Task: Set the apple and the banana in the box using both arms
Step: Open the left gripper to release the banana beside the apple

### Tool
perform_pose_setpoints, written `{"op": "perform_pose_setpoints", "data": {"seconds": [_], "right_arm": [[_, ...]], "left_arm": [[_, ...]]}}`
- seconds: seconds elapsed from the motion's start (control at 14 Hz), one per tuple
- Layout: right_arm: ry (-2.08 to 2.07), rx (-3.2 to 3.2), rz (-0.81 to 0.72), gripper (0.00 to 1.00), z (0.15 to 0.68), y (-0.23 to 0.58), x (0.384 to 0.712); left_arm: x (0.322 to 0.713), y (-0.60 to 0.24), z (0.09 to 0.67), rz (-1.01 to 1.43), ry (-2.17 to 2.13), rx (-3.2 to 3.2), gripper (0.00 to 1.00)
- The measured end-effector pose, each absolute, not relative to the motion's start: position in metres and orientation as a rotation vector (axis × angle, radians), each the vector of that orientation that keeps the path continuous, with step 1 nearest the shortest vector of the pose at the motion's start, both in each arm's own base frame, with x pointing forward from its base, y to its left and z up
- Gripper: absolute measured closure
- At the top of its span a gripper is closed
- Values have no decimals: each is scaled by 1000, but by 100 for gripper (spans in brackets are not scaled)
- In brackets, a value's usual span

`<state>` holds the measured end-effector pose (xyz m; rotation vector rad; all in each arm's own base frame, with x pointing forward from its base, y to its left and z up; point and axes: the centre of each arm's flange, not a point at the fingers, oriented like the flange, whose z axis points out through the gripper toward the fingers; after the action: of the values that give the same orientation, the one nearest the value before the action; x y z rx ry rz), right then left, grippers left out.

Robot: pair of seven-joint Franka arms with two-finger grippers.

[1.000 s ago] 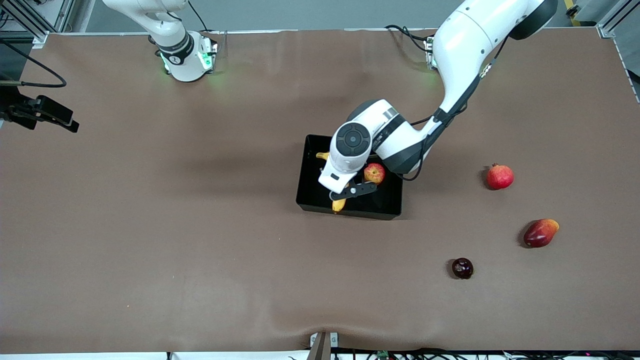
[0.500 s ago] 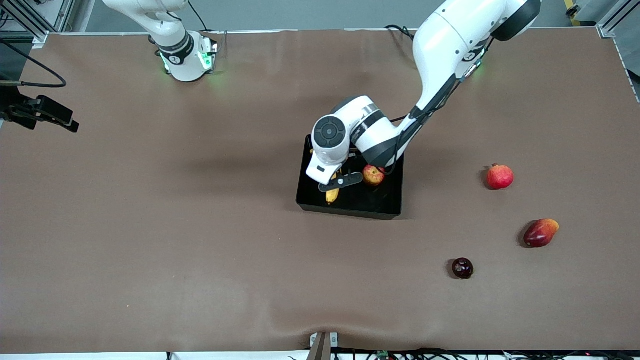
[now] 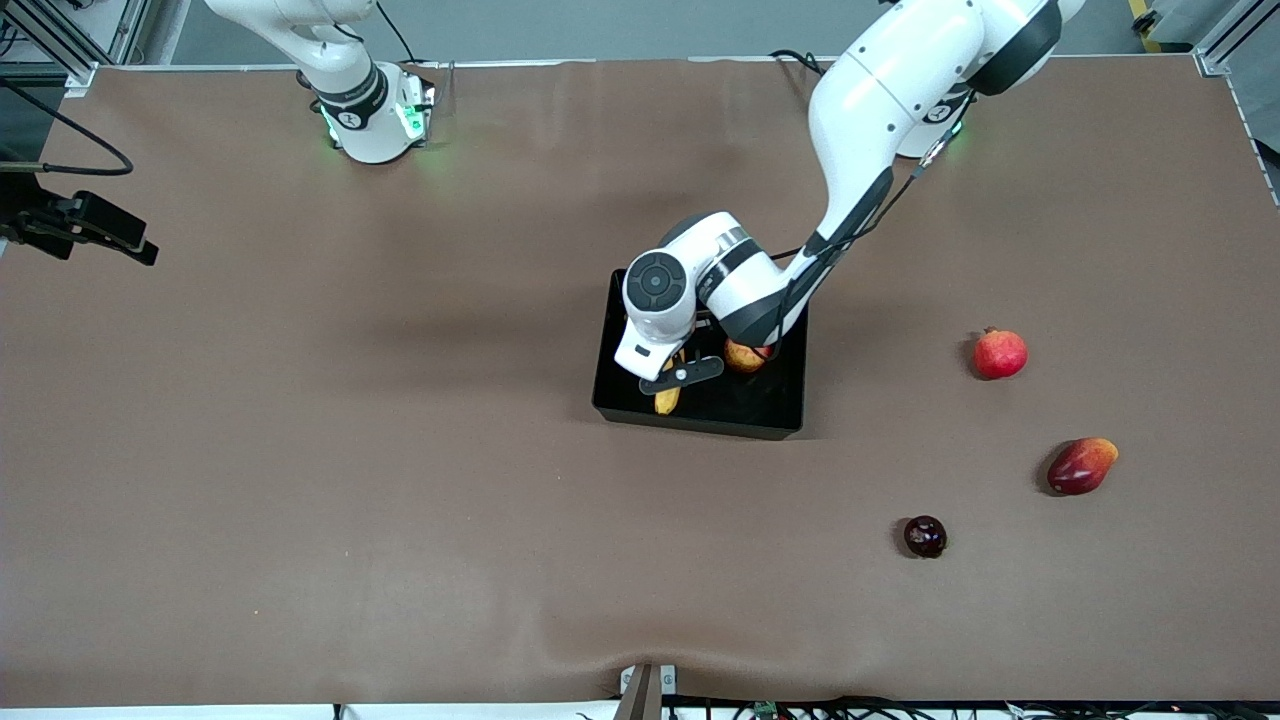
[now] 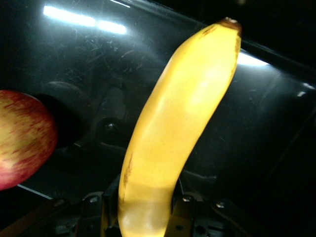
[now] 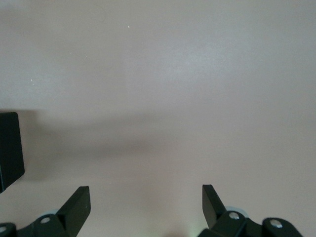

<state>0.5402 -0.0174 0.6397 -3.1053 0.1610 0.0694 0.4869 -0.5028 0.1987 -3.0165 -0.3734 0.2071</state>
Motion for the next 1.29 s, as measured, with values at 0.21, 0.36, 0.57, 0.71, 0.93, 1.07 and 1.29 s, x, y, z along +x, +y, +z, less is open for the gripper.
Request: {"op": "perform_pose_setpoints", "data": {"seconds": [0.21, 0.36, 0.57, 0.71, 0.93, 1.07, 1.29], "right_arm": [[161, -3107, 69, 0, 640, -18, 540], [161, -3107, 69, 0, 640, -18, 540], [161, -3107, 70, 0, 640, -18, 540], [161, -3108, 70, 0, 640, -18, 540], [161, -3108, 70, 0, 640, -17, 540], [161, -3109, 69, 0, 640, -17, 540], [161, -3109, 69, 0, 640, -18, 540]], "left_arm": [[485, -506, 198, 196, -363, -3016, 46], [494, -505, 207, 172, -374, -3030, 26], [524, -490, 251, 76, -415, -3049, 0], [552, -459, 307, 32, -430, -3033, 0], [585, -385, 405, 2, -456, -3016, 0], [593, -333, 464, 0, -524, -2995, 0], [590, -267, 537, -40, -563, -2968, 0]]}}
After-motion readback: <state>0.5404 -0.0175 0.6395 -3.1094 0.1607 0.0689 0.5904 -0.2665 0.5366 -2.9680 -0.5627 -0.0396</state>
